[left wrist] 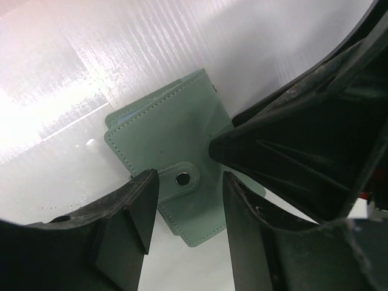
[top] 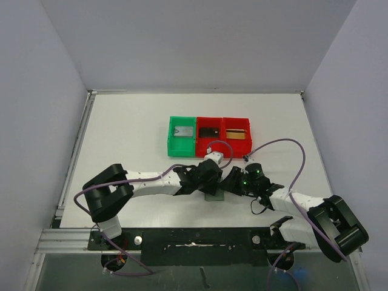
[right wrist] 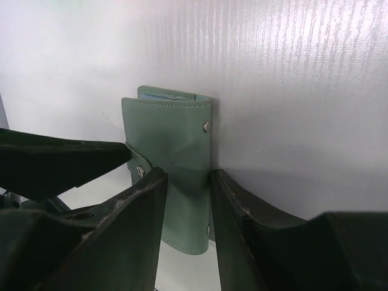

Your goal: Take the credit cards out of the card holder

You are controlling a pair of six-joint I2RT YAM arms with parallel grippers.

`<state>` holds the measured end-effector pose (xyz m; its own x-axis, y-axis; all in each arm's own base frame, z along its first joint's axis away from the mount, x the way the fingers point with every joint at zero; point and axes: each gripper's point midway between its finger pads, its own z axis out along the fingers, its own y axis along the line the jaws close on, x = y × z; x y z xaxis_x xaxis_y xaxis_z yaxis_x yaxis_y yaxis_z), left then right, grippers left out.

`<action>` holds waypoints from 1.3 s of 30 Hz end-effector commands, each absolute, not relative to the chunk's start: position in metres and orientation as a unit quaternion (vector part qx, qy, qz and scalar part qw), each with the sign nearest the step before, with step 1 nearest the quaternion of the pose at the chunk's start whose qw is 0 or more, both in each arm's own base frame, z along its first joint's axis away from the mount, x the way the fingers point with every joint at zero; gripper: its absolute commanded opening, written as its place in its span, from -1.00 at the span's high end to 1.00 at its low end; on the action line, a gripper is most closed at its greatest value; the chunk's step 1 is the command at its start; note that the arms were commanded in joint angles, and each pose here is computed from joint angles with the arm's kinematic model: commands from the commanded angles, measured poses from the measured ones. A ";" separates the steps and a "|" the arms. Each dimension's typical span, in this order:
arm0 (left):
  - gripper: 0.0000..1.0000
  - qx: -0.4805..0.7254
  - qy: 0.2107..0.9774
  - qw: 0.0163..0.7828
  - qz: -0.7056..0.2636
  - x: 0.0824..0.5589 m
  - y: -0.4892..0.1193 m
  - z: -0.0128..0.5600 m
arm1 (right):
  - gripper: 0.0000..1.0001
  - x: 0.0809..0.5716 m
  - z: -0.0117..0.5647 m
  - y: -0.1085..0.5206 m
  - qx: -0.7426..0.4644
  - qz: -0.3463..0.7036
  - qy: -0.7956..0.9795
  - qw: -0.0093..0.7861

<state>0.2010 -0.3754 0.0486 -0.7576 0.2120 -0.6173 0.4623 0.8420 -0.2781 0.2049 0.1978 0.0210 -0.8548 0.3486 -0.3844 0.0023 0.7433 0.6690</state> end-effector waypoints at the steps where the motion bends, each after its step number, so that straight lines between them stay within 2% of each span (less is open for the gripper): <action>1: 0.14 0.192 0.915 0.314 -0.168 0.210 -0.374 0.049 | 0.27 0.208 0.020 0.198 0.107 0.349 0.896 0.252; 10: 0.30 0.202 0.919 0.306 -0.145 0.206 -0.369 0.036 | 0.29 0.204 0.017 0.200 0.107 0.358 0.895 0.245; 17: 0.61 0.203 0.922 0.302 -0.136 0.203 -0.364 0.032 | 0.26 0.204 0.025 0.204 0.094 0.370 0.890 0.247; 22: 0.74 0.194 0.915 0.313 -0.164 0.200 -0.365 0.042 | 0.28 0.203 0.028 0.208 0.075 0.379 0.889 0.244; 30: 0.74 0.184 0.908 0.309 -0.216 0.194 -0.375 0.051 | 0.48 0.202 0.032 0.207 0.089 0.387 0.883 0.252; 34: 0.52 0.178 0.908 0.308 -0.219 0.193 -0.375 0.051 | 0.56 0.197 0.027 0.204 0.092 0.383 0.885 0.248; 39: 0.38 0.178 0.912 0.306 -0.208 0.194 -0.372 0.048 | 0.67 0.196 0.026 0.204 0.090 0.385 0.885 0.246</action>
<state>0.1952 -0.3712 0.0395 -0.7480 0.2133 -0.6284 0.4540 0.8552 -0.2501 0.1922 0.2008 0.0179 -0.8752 0.3449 -0.3393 0.0045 0.7070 0.7072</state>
